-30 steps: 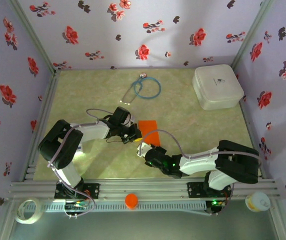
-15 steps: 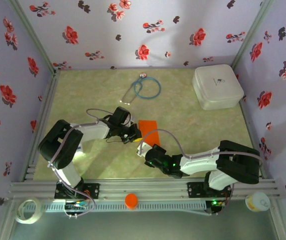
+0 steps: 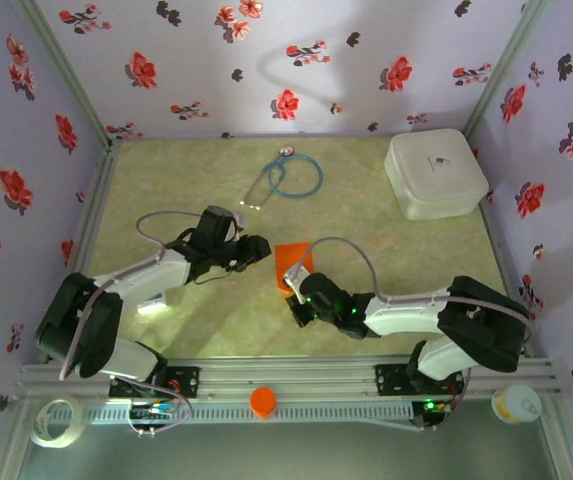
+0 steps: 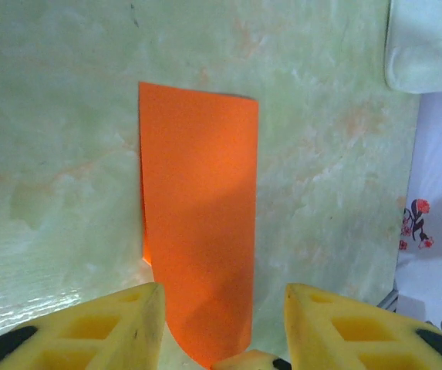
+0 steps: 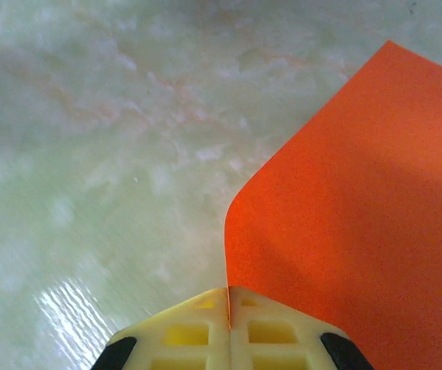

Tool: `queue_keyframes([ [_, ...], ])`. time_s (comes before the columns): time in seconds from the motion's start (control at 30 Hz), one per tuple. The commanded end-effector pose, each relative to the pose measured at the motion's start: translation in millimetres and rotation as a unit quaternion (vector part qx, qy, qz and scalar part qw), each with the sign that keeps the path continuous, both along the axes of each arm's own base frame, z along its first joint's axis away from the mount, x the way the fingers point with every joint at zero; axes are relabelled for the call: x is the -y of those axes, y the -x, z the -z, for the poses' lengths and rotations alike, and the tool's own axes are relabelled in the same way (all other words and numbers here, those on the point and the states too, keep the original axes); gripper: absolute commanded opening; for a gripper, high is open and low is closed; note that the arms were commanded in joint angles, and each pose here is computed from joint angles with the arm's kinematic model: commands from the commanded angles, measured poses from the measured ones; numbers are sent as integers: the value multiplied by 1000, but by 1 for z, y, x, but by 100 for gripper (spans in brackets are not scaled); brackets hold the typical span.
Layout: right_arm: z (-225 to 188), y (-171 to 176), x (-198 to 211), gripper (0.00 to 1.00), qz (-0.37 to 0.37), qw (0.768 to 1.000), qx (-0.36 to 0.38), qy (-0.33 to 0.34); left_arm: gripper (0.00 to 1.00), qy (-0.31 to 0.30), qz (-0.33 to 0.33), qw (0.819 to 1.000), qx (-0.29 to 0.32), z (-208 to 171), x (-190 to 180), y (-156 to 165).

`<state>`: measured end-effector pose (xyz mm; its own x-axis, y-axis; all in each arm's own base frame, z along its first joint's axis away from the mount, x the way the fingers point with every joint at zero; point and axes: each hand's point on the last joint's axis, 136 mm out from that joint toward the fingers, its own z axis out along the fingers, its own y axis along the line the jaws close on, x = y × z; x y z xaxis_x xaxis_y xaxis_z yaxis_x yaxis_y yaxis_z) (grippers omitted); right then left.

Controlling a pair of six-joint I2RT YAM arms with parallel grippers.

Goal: Fold a paper plane with a square sheet of paper (pick it up from the middle)
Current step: Third fold the triangle at the center of the table.

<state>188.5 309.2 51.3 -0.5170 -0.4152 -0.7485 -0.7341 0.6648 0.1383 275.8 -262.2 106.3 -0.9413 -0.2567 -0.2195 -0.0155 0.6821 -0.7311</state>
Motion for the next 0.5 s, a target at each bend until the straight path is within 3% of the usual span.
queue_keyframes([
  [0.0,-11,7,-17,1,-2,993,-99,-70,43,-5,-5,999,41,-5,-5,-6],
  [0.23,-9,5,-24,2,-2,980,-184,-80,35,3,2,999,42,-8,-1,-8],
  [0.47,-12,4,-20,4,-3,975,-203,-94,24,3,8,999,32,-5,1,-6],
])
